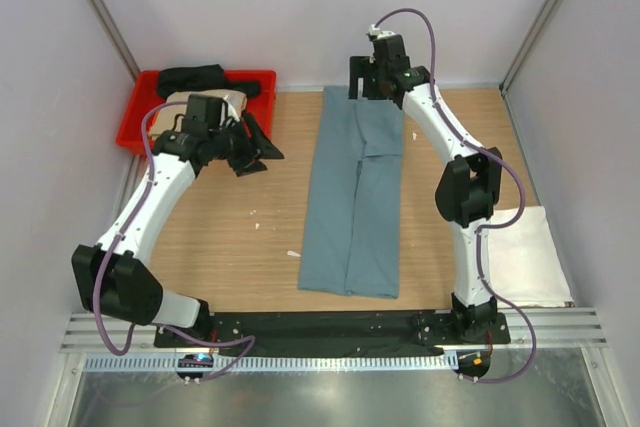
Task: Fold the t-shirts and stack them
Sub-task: Fold the tshirt
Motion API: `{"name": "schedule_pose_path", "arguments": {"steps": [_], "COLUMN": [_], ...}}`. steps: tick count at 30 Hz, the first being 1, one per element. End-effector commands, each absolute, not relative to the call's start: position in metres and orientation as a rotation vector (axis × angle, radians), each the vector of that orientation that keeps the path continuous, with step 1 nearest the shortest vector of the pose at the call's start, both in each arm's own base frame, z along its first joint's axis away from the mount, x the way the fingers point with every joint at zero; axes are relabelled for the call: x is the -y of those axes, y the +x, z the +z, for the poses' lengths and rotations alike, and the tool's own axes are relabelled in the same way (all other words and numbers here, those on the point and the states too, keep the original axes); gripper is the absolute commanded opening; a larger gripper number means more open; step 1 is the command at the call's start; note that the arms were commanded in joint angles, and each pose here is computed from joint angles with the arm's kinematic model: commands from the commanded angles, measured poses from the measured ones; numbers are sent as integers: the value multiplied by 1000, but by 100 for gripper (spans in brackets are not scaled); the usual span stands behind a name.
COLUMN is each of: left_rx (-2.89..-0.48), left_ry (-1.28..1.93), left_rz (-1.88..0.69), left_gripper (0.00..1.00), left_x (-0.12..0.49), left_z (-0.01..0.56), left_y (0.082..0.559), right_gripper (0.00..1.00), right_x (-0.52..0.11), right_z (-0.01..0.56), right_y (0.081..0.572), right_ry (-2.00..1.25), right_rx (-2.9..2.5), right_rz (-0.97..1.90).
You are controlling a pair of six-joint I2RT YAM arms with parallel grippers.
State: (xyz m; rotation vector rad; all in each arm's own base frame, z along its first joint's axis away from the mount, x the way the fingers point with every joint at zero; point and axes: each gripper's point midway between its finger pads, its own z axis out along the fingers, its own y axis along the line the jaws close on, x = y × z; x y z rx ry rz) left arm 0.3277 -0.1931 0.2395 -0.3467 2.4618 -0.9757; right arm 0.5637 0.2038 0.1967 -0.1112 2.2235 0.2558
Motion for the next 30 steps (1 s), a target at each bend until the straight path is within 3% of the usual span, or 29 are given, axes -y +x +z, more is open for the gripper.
{"name": "schedule_pose_path", "arguments": {"steps": [1, 5, 21, 30], "left_rx": [-2542, -2561, -2798, -2879], "left_ry": [-397, -430, -404, -350], "left_rz": [-894, -883, -901, -903], "left_gripper": [57, 57, 54, 54], "left_x": [172, 166, 182, 204], "left_z": [216, 203, 130, 111], "left_y": [306, 290, 219, 213], "right_gripper": [84, 73, 71, 70], "right_x": [-206, -200, -235, -268], "right_z": [180, 159, 55, 71], "right_y": [552, 557, 576, 608], "right_ry": [-64, -2, -112, -141], "right_rx": [-2283, -2292, -2366, -2251], "right_rz": [260, 163, 84, 170]}}
